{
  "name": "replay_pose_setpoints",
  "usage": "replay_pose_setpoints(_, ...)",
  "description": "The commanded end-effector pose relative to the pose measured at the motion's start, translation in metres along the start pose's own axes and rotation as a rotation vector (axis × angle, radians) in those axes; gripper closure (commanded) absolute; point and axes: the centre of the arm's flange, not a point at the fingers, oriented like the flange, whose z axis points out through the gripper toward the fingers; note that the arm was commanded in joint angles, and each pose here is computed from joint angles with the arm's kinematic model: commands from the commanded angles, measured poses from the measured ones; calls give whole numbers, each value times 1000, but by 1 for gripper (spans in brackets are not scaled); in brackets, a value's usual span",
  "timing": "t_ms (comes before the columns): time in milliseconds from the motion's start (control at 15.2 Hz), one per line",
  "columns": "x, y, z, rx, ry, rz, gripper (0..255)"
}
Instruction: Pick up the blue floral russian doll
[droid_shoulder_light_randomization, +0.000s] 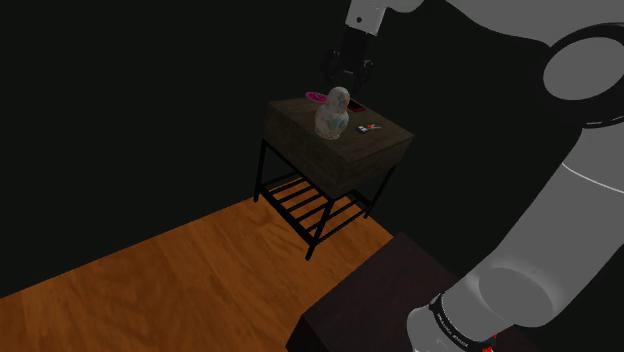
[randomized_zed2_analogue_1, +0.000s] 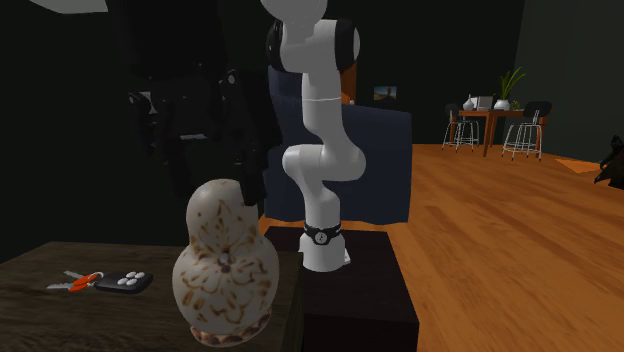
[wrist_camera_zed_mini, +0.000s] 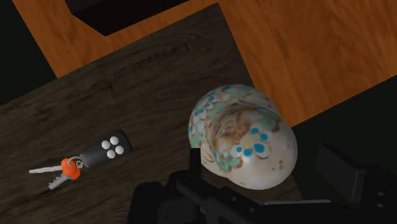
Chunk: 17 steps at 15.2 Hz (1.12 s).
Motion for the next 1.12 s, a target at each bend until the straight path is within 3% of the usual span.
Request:
replay_pose_setpoints(0, 1, 0, 3, 0, 0, 0, 0)
replay_pose_setpoints(66, 1, 0, 4, 0, 0, 0, 255)
replay_pose_setpoints(660, 1, 0, 3, 0, 0, 0, 255)
replay_pose_setpoints(1056, -3, -3, -28, 0, 0, 0, 255)
